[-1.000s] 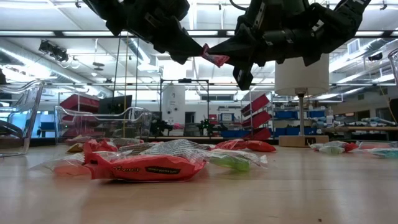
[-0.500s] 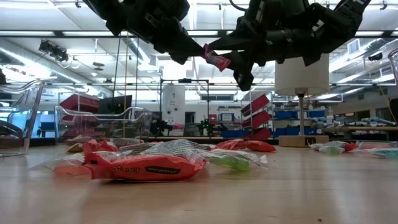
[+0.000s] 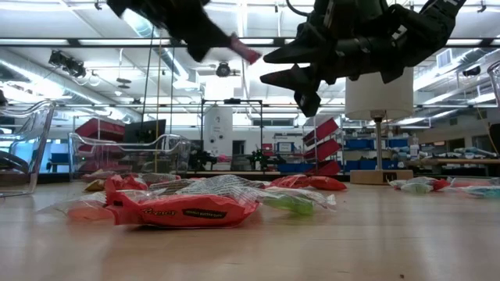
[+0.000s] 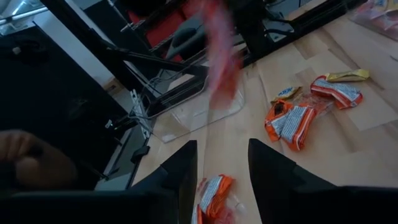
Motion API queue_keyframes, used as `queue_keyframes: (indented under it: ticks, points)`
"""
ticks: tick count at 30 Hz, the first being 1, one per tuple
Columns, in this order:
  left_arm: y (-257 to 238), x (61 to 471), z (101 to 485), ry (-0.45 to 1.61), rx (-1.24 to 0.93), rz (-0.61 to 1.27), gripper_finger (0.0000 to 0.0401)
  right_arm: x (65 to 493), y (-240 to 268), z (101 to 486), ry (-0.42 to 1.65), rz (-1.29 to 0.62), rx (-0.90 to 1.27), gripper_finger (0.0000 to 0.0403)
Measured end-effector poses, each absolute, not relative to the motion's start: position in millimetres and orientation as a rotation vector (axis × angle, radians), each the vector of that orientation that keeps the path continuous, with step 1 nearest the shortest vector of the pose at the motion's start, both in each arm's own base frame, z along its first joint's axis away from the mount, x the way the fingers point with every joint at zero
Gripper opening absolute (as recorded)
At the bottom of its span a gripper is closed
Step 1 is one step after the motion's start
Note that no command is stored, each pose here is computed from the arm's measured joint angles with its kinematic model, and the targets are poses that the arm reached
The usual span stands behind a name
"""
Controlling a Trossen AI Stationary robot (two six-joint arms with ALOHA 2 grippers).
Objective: Sort candy
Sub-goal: Put the red candy into the top left transparent bin
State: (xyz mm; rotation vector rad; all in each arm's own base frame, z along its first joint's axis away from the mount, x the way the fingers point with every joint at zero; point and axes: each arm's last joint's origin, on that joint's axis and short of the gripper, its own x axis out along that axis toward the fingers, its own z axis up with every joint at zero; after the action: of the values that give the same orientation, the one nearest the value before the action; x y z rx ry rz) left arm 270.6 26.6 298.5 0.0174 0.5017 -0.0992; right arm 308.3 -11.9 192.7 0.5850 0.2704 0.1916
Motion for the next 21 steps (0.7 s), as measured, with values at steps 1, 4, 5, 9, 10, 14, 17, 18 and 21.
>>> queue_keyframes:
  ticks: [1, 4, 5, 9, 10, 14, 17, 18, 21]
  points:
    - [28.0, 263.3, 302.1, 0.529, 0.026, -0.048, 0.0, 308.3, -11.9, 192.5, 0.272, 0.191, 0.585, 0.0128]
    - [33.1, 242.3, 316.2, 0.575, 0.034, 0.091, 0.0, 308.1, -11.9, 191.8, 0.28, 0.189, 0.584, 0.0128]
    - [35.5, 235.4, 319.6, 0.592, 0.031, 0.133, 0.0, 308.1, -12.0, 191.5, 0.282, 0.186, 0.581, 0.0128]
    - [46.9, 210.8, 330.5, 0.647, 0.017, 0.294, 0.0, 308.0, -12.3, 190.9, 0.284, 0.175, 0.565, 0.0128]
    - [50.5, 205.2, 332.1, 0.661, 0.013, 0.335, 0.0, 307.9, -12.3, 190.6, 0.286, 0.174, 0.563, 0.0128]
    - [67.3, 188.1, 333.8, 0.731, -0.02, 0.467, 0.0, 307.8, -12.3, 190.1, 0.291, 0.171, 0.563, 0.0128]
    - [81.9, 178.5, 330.3, 0.788, -0.062, 0.549, 0.0, 307.7, -12.3, 189.6, 0.296, 0.17, 0.561, 0.0128]
    - [87.0, 175.9, 328.8, 0.806, -0.076, 0.575, 0.0, 307.7, -12.4, 189.4, 0.297, 0.167, 0.56, 0.0128]
    - [101.5, 168.4, 324.0, 0.858, -0.117, 0.647, 0.0, 307.7, -12.9, 189.2, 0.293, 0.151, 0.55, 0.0128]
